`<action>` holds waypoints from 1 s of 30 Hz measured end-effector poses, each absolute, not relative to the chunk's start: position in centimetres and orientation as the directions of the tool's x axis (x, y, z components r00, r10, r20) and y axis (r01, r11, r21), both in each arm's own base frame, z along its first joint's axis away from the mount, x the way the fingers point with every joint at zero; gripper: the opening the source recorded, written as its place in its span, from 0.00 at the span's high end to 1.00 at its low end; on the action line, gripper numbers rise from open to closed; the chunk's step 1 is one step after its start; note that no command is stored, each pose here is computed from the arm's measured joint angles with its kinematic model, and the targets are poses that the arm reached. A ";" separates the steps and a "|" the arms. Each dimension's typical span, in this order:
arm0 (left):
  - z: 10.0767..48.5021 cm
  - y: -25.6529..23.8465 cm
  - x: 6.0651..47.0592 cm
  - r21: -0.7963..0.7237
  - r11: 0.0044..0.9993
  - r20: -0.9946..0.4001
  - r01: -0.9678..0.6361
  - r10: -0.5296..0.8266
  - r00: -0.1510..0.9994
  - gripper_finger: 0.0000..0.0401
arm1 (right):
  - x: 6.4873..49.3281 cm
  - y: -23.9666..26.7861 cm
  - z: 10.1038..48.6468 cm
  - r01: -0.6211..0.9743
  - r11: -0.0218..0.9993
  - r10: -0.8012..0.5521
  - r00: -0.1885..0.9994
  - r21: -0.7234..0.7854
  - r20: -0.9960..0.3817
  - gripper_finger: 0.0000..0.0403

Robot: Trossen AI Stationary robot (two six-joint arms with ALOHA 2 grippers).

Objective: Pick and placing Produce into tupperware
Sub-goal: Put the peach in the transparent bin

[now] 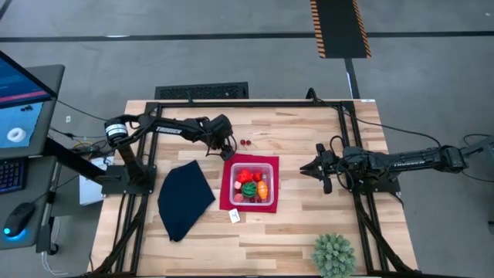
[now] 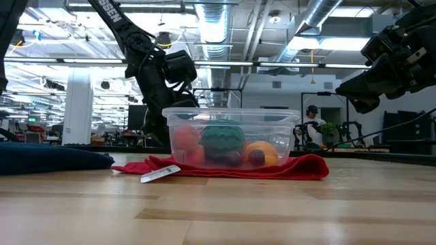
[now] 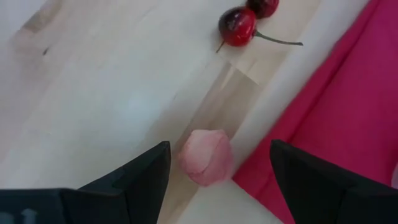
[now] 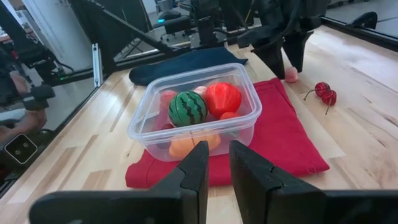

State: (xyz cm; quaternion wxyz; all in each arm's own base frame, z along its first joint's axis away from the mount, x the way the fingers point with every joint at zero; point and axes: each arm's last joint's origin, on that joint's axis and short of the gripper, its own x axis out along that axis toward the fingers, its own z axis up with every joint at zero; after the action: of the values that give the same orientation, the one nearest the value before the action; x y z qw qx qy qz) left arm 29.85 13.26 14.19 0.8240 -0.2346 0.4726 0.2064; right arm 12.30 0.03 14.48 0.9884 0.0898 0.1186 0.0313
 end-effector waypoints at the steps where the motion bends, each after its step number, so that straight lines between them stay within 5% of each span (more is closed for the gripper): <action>1: 14.2 13.3 29.8 -0.190 0.804 -0.876 -0.563 0.120 0.468 0.34 | 12.3 0.0 14.5 -0.041 0.982 0.083 0.970 0.185 -0.228 0.78; 30: 14.1 13.5 29.6 -0.161 0.798 -0.885 -0.580 0.143 0.442 0.73 | 12.3 0.0 14.5 -0.041 0.982 0.083 0.970 0.185 -0.228 0.78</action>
State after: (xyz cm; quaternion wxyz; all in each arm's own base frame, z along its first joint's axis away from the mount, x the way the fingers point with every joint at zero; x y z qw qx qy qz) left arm 29.58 13.50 14.10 0.8180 -0.2279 0.4796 0.2210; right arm 12.29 0.03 14.48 0.9884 0.0898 0.1184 0.0313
